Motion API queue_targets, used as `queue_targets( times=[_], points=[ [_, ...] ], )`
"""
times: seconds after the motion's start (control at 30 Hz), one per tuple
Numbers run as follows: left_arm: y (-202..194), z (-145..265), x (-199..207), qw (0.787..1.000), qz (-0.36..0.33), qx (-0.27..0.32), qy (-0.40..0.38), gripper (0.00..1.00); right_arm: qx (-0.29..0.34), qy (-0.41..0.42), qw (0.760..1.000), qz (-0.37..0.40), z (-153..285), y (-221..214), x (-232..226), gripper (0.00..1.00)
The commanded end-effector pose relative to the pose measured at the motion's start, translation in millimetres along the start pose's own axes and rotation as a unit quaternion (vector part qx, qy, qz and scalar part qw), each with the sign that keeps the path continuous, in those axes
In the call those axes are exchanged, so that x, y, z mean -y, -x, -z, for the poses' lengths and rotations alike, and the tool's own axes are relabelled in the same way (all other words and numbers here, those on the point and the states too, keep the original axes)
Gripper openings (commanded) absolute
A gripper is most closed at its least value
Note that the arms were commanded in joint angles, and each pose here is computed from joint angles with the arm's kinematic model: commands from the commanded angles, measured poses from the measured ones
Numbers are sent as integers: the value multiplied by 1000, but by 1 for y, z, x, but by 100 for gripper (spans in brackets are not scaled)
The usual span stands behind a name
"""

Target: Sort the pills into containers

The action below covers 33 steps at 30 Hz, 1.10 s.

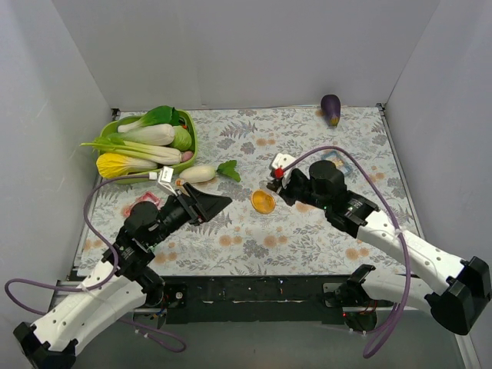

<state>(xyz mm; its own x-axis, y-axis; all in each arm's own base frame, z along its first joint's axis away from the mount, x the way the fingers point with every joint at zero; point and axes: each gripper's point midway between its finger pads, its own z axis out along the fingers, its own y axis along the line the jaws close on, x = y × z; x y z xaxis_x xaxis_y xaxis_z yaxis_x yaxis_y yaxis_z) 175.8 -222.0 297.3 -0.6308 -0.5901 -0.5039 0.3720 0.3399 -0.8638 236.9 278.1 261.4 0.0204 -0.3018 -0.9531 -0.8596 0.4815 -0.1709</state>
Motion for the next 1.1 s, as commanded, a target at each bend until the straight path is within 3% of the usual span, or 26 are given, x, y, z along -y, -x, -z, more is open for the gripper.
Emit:
queue_targets(
  times=[0.0,0.03,0.1,0.17,0.2,0.33,0.7,1.07],
  points=[
    [-27,-11,-24,999,-7,-49,3,87,-19,-29,991,128,-8,-26,19,1],
    [-22,-16,-10,999,-3,-39,-29,73,-31,-30,990,134,-11,-36,20,1],
    [-38,-32,-22,997,9,-75,-28,63,-46,-32,988,141,-13,-51,21,1],
    [-44,-45,-16,994,19,-89,-60,46,-59,-30,988,139,-16,-68,18,1],
    [-57,-56,-31,992,30,-116,-47,42,-62,-28,988,135,-17,-72,17,1],
    [-64,-82,-34,988,39,-129,-76,34,-77,-35,989,118,-20,-91,16,1],
    [-105,-115,-108,981,77,-176,5,26,-85,-55,991,89,-26,-120,22,1],
    [-131,-131,-126,970,113,-213,-15,26,-97,-55,991,79,-36,-134,22,1]
  ],
)
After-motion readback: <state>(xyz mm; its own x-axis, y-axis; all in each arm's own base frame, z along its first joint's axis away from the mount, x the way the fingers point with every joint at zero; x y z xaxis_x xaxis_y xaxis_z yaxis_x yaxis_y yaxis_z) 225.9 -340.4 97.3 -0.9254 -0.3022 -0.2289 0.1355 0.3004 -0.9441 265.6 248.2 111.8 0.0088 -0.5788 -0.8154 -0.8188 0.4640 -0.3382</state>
